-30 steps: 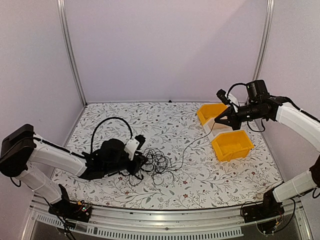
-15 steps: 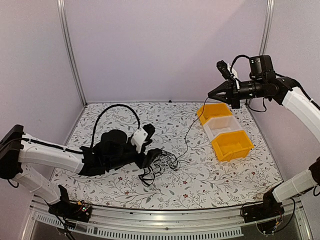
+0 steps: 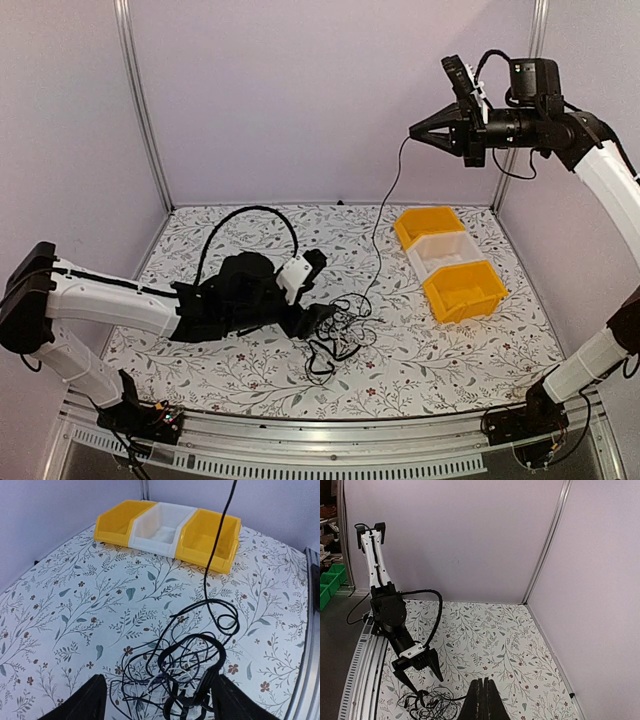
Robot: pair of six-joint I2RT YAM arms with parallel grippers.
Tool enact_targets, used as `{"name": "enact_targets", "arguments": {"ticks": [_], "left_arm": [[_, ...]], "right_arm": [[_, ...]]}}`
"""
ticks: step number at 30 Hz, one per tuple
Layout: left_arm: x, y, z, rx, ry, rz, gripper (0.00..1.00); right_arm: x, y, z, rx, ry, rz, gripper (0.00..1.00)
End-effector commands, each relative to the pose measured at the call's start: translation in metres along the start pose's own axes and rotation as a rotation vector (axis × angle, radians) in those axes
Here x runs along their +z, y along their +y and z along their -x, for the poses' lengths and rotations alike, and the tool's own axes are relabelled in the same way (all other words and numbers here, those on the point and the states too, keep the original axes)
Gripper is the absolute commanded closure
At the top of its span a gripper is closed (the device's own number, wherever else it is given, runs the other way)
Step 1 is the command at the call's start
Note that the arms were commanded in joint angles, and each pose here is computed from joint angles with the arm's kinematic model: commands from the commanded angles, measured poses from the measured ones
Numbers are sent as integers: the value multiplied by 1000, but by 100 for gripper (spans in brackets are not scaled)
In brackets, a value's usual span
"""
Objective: Untangle the cables
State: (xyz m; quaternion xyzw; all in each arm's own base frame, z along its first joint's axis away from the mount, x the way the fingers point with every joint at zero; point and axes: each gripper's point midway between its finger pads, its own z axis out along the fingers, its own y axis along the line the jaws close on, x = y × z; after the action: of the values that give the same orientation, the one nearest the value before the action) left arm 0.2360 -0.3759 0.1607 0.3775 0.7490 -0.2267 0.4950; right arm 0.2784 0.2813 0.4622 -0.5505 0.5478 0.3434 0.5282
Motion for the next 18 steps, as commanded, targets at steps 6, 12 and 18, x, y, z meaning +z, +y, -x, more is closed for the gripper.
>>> {"name": "enact_targets", "arguments": {"ticks": [6, 12, 18], "left_arm": [[-14, -42, -51, -148, 358, -364, 29], [-59, -58, -9, -113, 263, -517, 26], [-56, -6, 76, 20, -115, -222, 25]], "right_arm": [[7, -23, 20, 28, -39, -69, 100], [20, -33, -5, 64, -8, -82, 100], [22, -32, 4, 70, -30, -60, 100]]}}
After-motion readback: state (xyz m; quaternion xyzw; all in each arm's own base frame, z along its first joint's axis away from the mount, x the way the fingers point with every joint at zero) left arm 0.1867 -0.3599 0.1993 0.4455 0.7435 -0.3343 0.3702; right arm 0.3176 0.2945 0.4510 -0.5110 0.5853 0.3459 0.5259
